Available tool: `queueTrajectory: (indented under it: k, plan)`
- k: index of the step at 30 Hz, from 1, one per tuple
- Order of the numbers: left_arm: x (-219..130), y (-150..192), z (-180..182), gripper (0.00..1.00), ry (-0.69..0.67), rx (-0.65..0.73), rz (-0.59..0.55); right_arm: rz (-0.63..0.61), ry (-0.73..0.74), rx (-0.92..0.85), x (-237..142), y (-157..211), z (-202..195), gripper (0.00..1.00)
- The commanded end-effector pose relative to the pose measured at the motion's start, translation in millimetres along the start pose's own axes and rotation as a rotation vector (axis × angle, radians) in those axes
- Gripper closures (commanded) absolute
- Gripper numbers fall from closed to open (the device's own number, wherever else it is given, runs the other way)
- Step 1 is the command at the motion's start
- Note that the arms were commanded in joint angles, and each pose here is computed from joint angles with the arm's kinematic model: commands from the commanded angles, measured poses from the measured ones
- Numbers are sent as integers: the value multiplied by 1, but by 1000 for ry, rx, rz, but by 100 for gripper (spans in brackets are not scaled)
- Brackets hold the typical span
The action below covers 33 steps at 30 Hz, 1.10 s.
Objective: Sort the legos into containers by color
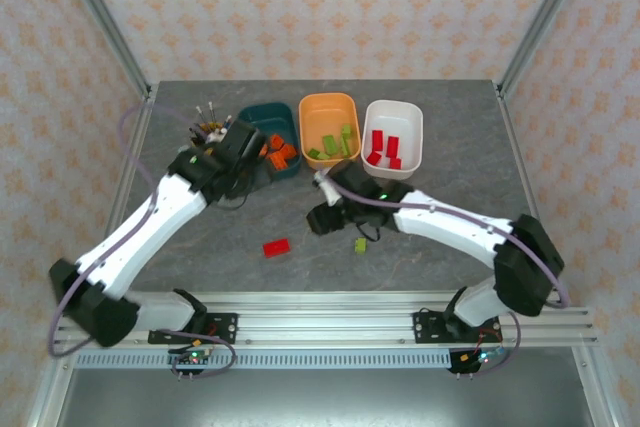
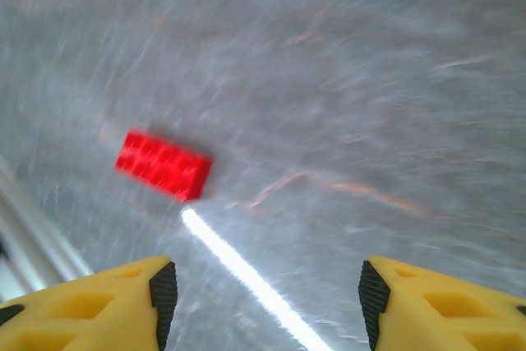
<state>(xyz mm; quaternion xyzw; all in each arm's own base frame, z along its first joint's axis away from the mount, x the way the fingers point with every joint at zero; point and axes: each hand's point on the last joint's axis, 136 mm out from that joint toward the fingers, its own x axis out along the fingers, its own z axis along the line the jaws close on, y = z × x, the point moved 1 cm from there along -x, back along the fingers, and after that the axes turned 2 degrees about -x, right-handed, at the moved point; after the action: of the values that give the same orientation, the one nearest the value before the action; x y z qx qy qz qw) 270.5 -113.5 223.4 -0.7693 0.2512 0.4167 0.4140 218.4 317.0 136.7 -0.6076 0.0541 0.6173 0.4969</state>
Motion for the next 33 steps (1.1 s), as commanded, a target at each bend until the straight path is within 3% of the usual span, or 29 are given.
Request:
queueTrajectory:
  k: [1,6,9,10,15,24,29,33]
  plan:
    - [-11,14,44,40,-18,-99,-50,120,-65,-254,18,17,36,37]
    - [-27,36,92,39,-1,-180,-80,184,-29,-484,54,26,54,33]
    - [-34,45,107,39,12,-207,-84,211,-16,-520,74,24,54,5]
    - [-36,46,111,39,14,-213,-85,223,8,-526,81,24,50,1]
    - [-47,45,115,39,38,-219,-103,226,81,-522,104,13,41,0]
    - [-55,45,118,39,70,-229,-111,276,84,-459,137,7,41,20]
    - [-55,46,109,39,109,-214,-100,325,60,-412,144,10,38,36]
    - [-51,49,106,39,127,-204,-84,348,58,-391,147,12,36,57]
